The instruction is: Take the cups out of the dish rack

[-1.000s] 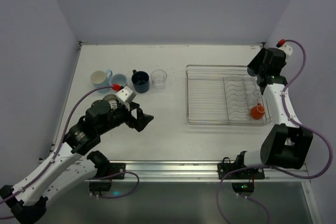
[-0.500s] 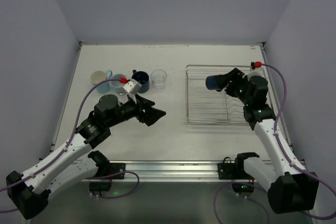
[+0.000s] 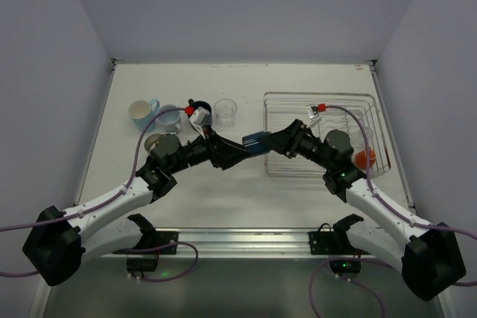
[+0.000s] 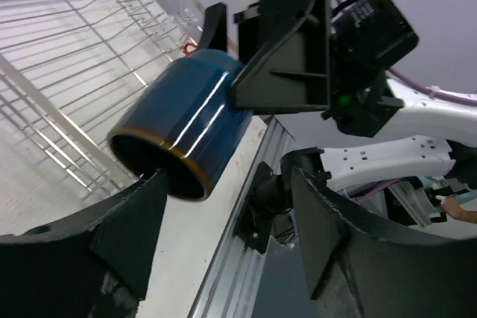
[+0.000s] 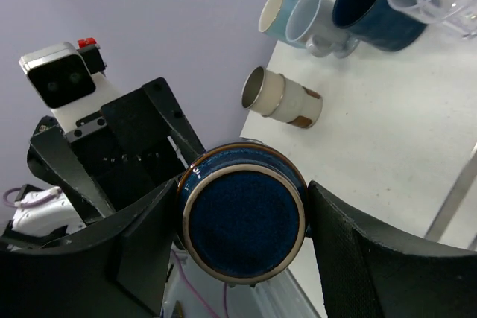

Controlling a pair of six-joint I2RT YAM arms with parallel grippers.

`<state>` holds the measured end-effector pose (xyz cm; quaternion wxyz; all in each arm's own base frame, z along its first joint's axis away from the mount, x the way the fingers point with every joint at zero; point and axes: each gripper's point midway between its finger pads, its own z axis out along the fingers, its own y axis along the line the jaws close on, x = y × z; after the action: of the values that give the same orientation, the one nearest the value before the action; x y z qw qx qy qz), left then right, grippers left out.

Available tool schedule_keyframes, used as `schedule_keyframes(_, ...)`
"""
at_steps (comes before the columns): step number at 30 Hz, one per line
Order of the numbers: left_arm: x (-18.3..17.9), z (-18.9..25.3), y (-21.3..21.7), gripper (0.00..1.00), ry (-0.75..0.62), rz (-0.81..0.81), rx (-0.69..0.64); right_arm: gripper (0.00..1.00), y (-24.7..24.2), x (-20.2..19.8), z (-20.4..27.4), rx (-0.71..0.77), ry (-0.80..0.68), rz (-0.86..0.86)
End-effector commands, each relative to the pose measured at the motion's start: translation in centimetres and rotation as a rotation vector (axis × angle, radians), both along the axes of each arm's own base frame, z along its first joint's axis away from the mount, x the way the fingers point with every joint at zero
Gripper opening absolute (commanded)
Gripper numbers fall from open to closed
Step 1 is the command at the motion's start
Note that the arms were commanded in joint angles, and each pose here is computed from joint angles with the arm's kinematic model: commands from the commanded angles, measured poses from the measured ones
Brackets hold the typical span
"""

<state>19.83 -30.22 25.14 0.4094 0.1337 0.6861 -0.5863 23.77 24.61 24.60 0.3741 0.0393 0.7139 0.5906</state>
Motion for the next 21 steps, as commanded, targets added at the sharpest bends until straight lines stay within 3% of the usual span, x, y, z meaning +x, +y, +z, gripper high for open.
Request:
schedule_keyframes(1, -0.8, 3.2, -0.6, 0.69, -0.06, -0.049, -0.124, 0.28, 1.8, -1.3, 3.4, 0.131, -0.092, 0.1)
schedule_keyframes(6, -1.0, 3.4, -0.7, 0.44, -0.071, -0.057, -0.138, 0.27, 3.1, -1.6, 2.9, 0.166, -0.059, 0.139)
schedule_keyframes(11, -1.1, 3.4, -0.7, 0.41, -0.074, -0.062, -0.138, 0.27, 4.8, -2.2, 2.3, 0.199, -0.027, 0.192)
schedule_keyframes(14, -0.9, 3.3, -0.5, 0.15, -0.082, -0.046, -0.137, 0.29, 5.4, -2.4, 1.8, 0.204, -0.01, 0.206)
schedule_keyframes(15, -0.8, 3.1, -0.4, 0.07, -0.077, -0.034, -0.124, 0.32, 5.4, -2.6, 1.8, 0.21, -0.007, 0.21)
schedule_keyframes(16, -0.4, 3.6, -0.1, 0.0, -0.105, -0.001, -0.118, 0.51, 5.3, -2.6, 1.7, 0.211, -0.005, 0.206)
schedule_keyframes(18, 0.3, 1.9, 0.5, 0.0, -0.072, 0.055, -0.028, 0.76, 5.1, -2.6, 1.7, 0.199, -0.018, 0.192)
schedule_keyframes(19, 1.6, 3.2, 1.2, 0.0, -0.091, 0.134, -0.008, 0.95, 4.9, -2.1, 1.0, 0.171, 0.004, 0.16)
schedule_keyframes(20, 2.5, 2.4, 1.8, 0.0, -0.114, 0.184, 0.08, 0.99, 4.7, -1.9, 0.8, 0.154, 0.001, 0.141)
schedule_keyframes(21, 2.9, -0.8, 2.7, 0.0, -0.033, 0.218, 0.227, 0.99, 4.4, -1.9, 1.5, 0.133, -0.043, 0.124)
